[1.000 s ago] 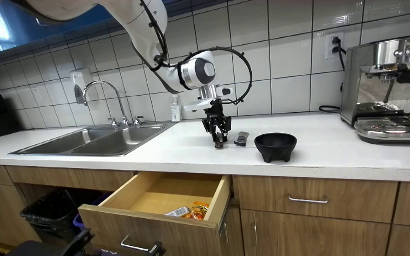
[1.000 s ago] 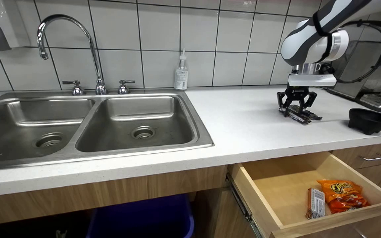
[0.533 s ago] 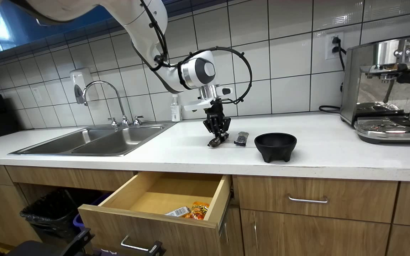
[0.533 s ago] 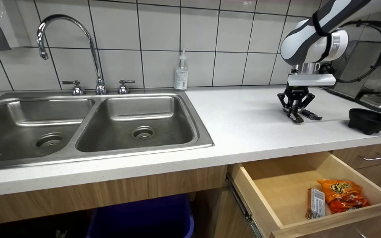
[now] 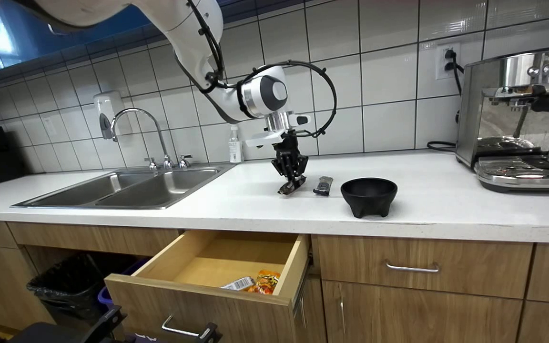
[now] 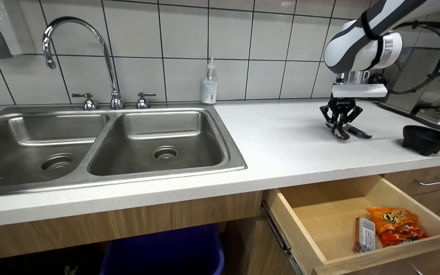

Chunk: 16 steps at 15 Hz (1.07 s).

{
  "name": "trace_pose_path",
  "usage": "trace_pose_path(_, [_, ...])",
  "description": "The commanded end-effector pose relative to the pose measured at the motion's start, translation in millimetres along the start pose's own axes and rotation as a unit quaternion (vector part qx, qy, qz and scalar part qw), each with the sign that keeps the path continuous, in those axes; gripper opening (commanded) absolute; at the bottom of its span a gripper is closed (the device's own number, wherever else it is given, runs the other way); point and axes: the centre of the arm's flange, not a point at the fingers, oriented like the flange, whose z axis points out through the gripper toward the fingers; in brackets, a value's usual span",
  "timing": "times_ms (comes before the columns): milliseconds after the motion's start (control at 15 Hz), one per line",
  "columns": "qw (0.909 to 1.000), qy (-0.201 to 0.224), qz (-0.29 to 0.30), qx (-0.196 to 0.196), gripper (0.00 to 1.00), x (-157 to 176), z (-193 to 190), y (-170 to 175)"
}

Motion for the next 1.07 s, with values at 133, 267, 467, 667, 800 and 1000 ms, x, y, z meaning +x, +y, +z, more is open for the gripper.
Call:
trace_pose_path(133, [0.9997, 0.019, 0.000, 0.013, 0.05, -24, -22, 2])
trace_pose_path(267, [0.9996, 0.025, 0.001, 0.015, 0.05, -32, -25, 1])
trace_pose_path(467, [0.9992, 0.034, 0.010, 0.019, 0.05, -49, -30, 0])
trace_pose_path(667, [0.9987, 0.041, 0.020, 0.024, 0.05, -66, -33, 0])
trace_pose_path(800, [0.9982, 0.044, 0.031, 0.028, 0.05, -78, -35, 0])
trace_pose_path(1000, [0.9968, 0.048, 0.055, 0.034, 0.05, -97, -37, 0])
